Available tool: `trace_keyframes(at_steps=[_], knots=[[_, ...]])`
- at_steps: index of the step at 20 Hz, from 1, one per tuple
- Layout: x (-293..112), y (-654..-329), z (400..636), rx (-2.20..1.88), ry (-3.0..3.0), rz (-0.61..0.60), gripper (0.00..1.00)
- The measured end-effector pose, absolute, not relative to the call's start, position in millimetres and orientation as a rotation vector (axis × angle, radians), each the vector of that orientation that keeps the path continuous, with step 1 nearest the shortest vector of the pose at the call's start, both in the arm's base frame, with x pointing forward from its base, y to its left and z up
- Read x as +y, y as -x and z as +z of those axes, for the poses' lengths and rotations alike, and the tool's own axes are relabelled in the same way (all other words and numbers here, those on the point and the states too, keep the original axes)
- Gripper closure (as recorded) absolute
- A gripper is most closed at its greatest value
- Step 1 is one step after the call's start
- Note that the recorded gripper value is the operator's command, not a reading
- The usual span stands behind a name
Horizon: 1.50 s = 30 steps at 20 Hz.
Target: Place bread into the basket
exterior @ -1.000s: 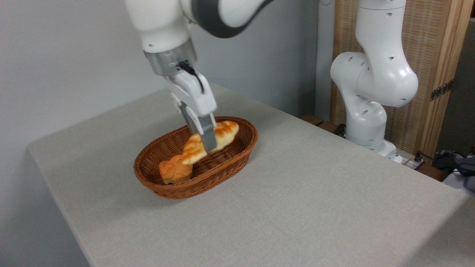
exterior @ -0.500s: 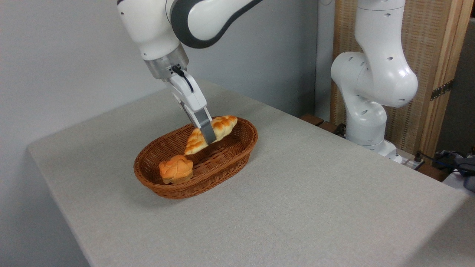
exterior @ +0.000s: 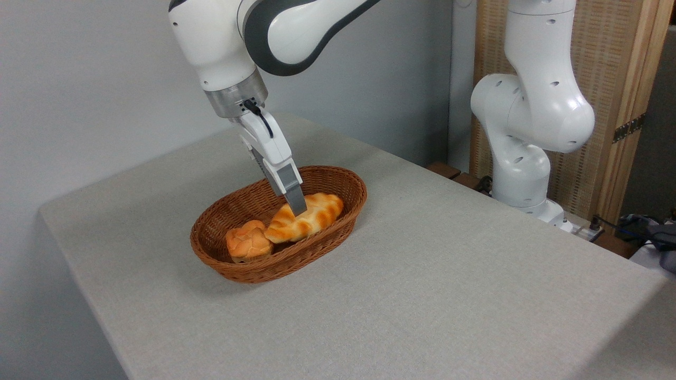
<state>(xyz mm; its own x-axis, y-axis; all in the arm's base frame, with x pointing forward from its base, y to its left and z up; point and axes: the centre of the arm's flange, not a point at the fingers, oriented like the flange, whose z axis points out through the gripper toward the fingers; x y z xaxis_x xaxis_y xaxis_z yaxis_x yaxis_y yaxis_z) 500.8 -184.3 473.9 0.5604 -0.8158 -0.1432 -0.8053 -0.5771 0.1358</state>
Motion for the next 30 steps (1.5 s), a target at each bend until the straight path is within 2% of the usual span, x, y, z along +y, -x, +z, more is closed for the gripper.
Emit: trace_keyframes(at_steps=[4, 7, 13, 18, 22, 26, 30], knots=[[-185, -501, 476, -1.419, -2.729, -0.282, 0.00], [-185, -504, 489, -1.421, -2.738, -0.239, 0.00], [-155, -528, 555, -1.344, -2.804, -0.053, 0.00], [-117, -553, 606, -1.248, -2.840, -0.024, 0.00], [-75, -568, 615, -1.190, -2.873, 0.004, 0.00], [-44, -567, 633, -1.155, -2.885, 0.064, 0.00], [-46, -559, 641, -1.173, -2.872, 0.082, 0.00]])
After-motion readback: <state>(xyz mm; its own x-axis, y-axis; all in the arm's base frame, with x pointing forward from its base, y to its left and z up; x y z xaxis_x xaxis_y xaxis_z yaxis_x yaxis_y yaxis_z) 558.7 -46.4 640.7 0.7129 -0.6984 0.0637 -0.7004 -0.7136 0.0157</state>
